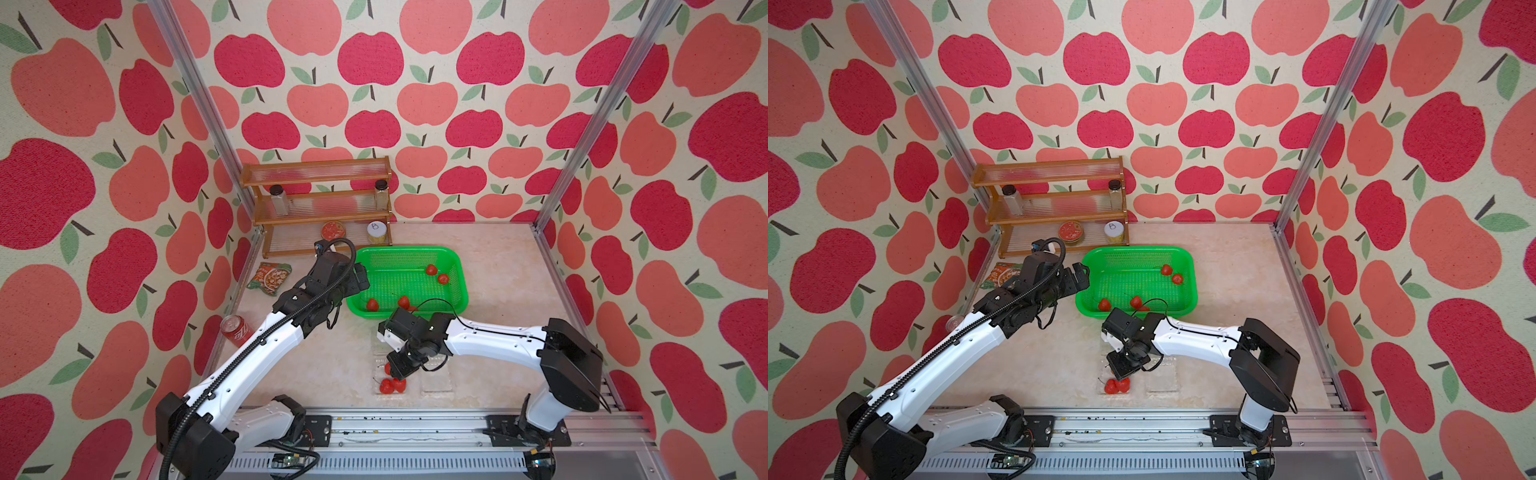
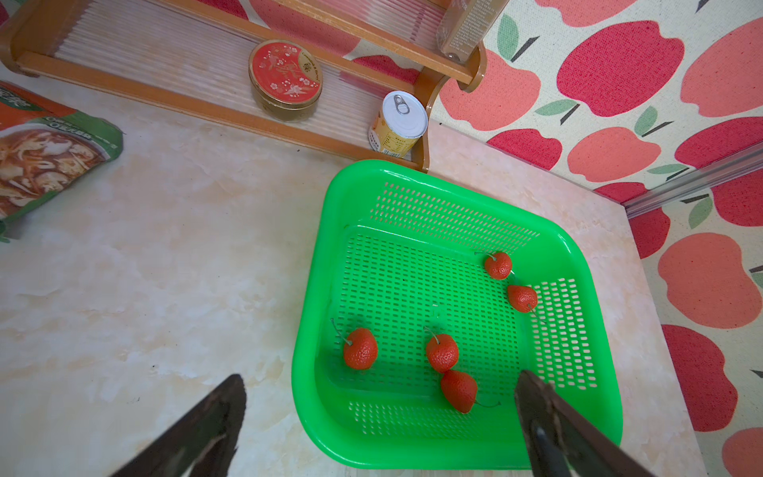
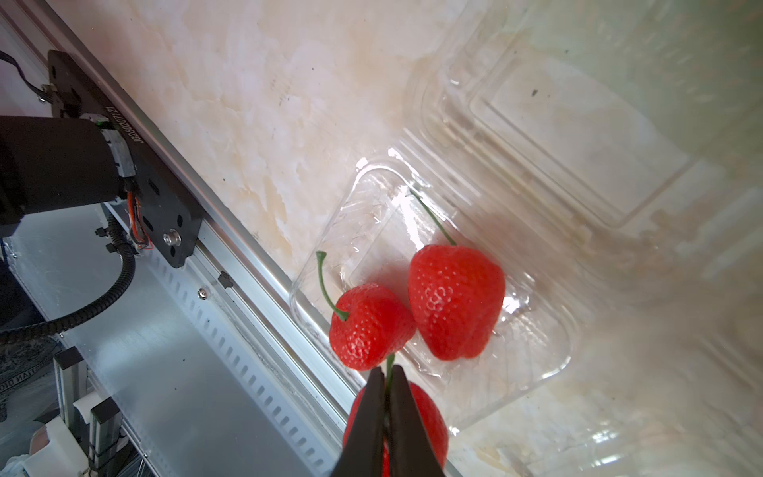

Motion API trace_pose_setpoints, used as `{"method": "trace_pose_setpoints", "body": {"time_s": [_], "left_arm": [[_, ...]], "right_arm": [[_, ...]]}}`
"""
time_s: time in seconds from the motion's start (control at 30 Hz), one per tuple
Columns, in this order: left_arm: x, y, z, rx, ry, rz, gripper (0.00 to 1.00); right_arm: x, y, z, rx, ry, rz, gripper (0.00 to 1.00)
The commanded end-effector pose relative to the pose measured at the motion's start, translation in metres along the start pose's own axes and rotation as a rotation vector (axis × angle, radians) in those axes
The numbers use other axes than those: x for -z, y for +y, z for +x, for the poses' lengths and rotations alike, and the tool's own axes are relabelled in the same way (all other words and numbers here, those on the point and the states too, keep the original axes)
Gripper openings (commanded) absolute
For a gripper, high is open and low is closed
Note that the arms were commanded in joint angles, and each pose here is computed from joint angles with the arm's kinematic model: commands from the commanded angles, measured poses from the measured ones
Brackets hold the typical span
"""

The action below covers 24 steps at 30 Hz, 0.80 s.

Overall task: Pack strawberries into containers
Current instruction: Place the strawberry in the packing box.

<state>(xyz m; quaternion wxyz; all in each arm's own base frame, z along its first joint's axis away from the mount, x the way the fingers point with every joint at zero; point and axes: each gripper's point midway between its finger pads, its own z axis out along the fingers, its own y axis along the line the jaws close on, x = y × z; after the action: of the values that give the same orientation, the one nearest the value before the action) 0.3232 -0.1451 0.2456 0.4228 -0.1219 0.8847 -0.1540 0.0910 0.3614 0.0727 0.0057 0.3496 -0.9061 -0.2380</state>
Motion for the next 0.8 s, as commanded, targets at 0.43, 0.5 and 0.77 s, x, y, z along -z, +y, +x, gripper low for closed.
{"method": "trace_pose_setpoints", "body": {"time_s": [0.43,0.5,0.77], "left_arm": [[-0.001,0.002,0.003,-0.012,0.013,-0.021,0.99],[-0.002,0.001,0.004,-0.015,0.021,-0.019,0.99],[0.007,0.015,0.007,-0.01,0.038,-0.048,0.99]], "right_arm": [[0.061,-0.003,-0.027,-0.01,-0.174,0.028,0.29],[0.081,-0.007,-0.034,0.009,-0.228,0.036,0.33],[0.051,0.038,-0.026,0.155,-0.061,-0.072,0.31]]}}
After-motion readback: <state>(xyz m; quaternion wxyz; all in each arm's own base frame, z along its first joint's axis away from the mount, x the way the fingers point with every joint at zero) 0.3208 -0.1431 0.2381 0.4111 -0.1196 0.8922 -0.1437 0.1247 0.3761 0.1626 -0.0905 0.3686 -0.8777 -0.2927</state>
